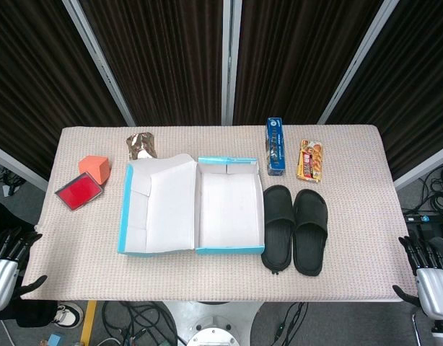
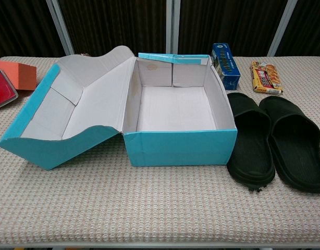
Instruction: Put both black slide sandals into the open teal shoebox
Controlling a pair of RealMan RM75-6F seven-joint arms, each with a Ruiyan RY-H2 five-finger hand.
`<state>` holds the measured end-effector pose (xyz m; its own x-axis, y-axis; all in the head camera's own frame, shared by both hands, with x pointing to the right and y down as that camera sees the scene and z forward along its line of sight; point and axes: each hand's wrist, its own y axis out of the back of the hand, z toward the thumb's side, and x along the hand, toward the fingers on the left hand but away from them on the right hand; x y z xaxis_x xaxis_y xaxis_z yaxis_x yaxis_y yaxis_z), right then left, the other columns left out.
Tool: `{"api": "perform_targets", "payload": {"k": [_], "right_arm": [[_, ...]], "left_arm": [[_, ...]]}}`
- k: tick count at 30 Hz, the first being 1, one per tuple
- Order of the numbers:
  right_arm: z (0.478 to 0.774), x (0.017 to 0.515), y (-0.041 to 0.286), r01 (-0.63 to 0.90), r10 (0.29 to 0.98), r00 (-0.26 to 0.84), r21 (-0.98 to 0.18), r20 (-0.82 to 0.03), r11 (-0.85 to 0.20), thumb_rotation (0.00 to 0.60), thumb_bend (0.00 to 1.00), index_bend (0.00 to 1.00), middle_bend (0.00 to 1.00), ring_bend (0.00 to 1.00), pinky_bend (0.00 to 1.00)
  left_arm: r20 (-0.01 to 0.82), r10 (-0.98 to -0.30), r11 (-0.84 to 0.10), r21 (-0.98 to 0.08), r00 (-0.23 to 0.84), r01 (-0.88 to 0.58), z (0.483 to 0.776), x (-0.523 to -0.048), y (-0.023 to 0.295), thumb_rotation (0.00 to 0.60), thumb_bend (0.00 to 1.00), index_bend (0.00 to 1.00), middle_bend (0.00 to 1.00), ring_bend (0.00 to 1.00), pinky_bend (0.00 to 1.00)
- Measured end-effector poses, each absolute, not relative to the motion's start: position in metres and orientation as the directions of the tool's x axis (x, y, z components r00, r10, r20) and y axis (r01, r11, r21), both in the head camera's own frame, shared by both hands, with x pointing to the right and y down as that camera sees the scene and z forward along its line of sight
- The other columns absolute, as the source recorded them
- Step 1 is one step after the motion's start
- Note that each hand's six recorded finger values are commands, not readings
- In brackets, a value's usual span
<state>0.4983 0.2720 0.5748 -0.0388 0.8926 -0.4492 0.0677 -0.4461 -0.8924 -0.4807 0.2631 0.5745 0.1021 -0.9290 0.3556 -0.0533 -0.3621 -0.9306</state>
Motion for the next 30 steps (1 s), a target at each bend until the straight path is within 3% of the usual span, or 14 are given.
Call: {"api": "perform_targets", "payload": {"k": [19,30], "right_arm": [[0.568,0.495,0.265,0.08,0.898,-0.025,-0.896,-0.44,-0.437,0.6,0.0,0.03,0.07,0.0,0.05],[0.56,0.481,0.218,0.044,0.912,0.017,-0.911,-0.409,-0.41,0.6,0.0,0.03,0.07,0.0,0.05]], "left_arm": [[0.349,-0.931,-0.356,-0.933,0.107,-0.056,0.569,-0.479,0.263,0.6,0.0,0.17,0.18,0.05,0.09],[0.365,-0.923,-0.376,-0.923,0.123,-0.078,0.572,-0.479,0.262,0.6,0.0,0.17,0.18,0.05,0.09]]}}
